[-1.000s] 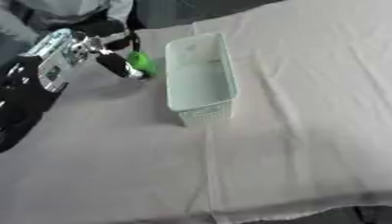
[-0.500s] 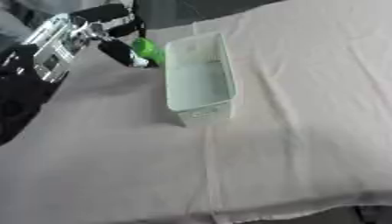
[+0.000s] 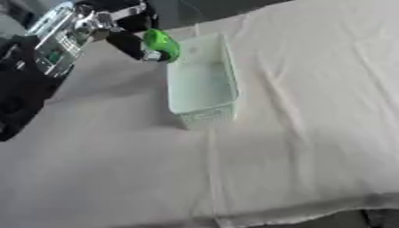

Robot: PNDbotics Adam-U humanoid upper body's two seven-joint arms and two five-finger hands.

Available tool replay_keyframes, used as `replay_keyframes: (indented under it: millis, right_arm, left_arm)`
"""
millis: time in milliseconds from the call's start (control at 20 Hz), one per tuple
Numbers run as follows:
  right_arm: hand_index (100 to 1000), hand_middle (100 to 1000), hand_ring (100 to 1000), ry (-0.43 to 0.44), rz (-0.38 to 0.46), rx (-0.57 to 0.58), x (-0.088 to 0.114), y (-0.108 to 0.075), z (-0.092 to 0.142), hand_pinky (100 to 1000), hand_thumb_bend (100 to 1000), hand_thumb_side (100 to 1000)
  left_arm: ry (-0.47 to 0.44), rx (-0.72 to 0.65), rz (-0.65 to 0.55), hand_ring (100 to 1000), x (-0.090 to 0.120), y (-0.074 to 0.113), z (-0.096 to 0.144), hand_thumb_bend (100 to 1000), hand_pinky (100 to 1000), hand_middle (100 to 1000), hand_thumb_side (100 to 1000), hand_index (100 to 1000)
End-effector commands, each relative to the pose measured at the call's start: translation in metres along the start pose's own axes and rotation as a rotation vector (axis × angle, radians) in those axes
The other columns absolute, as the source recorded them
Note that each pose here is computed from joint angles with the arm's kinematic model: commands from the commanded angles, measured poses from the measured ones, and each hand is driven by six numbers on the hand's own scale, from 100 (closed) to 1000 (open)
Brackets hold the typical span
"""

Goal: Pick up objects on the table and place them in the box.

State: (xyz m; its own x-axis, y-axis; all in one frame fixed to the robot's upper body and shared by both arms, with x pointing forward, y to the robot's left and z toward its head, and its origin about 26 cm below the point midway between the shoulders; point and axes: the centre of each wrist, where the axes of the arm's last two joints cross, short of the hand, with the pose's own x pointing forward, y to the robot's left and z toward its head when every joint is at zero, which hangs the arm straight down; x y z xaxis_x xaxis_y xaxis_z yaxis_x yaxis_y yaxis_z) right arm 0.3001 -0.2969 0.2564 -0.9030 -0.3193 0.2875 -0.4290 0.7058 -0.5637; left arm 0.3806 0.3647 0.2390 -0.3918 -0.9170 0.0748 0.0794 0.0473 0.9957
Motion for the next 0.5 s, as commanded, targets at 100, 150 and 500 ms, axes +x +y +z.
replay_keyframes:
  millis: [100, 150, 500]
  right_arm:
    - [896, 847, 786, -0.069, 0.040, 0.092, 0.0051, -0.0053, -0.0090, 692, 100, 560]
    - [896, 847, 786, -0.070, 0.039, 0.093, 0.0051, -0.0054, -0.0094, 692, 100, 560]
    - [896, 847, 786, -0.074, 0.031, 0.097, 0.0051, -0.0060, -0.0116, 692, 100, 561]
  left_arm:
    - [-0.042, 0.036, -0.044, 100, 0.0013, 0.0106, -0.0012, 100, 100, 149, 492, 425]
    - [-0.051, 0.043, -0.049, 100, 0.0019, 0.0098, -0.0024, 100, 100, 180, 504, 438]
    - [-0.131, 0.009, -0.131, 913, 0.0052, 0.0033, -0.0071, 656, 1000, 992, 802, 1000]
